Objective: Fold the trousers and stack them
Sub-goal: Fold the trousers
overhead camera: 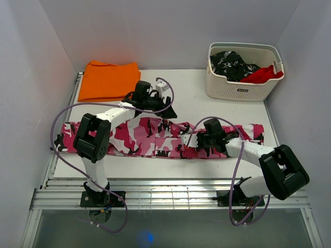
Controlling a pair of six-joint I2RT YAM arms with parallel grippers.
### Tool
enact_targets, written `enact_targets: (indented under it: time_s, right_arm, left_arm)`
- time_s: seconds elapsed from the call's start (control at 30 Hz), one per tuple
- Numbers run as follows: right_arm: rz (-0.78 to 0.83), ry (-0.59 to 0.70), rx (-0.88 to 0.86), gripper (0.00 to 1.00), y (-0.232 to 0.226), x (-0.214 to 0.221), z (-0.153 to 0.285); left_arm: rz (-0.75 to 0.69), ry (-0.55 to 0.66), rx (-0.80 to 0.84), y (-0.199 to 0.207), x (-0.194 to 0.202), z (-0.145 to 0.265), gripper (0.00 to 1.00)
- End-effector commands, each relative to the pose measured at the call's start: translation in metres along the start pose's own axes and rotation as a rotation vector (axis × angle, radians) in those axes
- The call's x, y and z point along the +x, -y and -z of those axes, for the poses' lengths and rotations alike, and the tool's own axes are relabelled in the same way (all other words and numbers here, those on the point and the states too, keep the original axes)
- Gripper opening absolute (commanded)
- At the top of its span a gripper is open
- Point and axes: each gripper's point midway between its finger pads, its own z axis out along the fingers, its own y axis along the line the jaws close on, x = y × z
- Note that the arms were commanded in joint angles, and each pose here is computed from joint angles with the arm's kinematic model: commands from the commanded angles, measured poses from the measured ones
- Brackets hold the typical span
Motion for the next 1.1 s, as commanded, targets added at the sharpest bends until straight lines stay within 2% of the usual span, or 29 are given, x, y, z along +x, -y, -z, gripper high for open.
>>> enact_targets:
  time_s: [0.0,0.27,0.47,0.7,0.83,0.87,1.07]
  right_arm:
    - [0.077,-0.009,0.034,0.08,-0.004,0.000,-0.004]
    - [0.177,-0.029,0.061,0.08,-0.020,0.001,-0.013]
    - [0.236,-0.047,0.079,0.08,-0.036,0.006,-0.013]
    - [0.325,-0.070,0.112,0.08,-0.049,0.013,-0.012]
    - [0.335,-0.076,0.115,0.08,-0.052,0.015,-0.014]
    - [0.336,-0.113,0.120,0.08,-0.053,0.021,-0.013]
    - [0.370,-0.120,0.133,0.08,-0.055,0.021,-0.014]
  left_arm:
    - [0.004,-0.015,0.070,0.019,-0.005,-0.007,0.79]
    - [0.015,-0.104,0.134,0.045,0.025,-0.034,0.78]
    - [0.000,-0.126,0.156,0.058,0.031,-0.055,0.78]
    - [0.064,-0.156,0.179,0.063,0.036,-0.072,0.73]
    - [0.101,-0.173,0.142,0.059,0.040,-0.083,0.70]
    - [0.115,-0.173,0.112,0.054,0.040,-0.085,0.69]
    - [0.152,-0.225,0.028,0.050,0.052,-0.099,0.69]
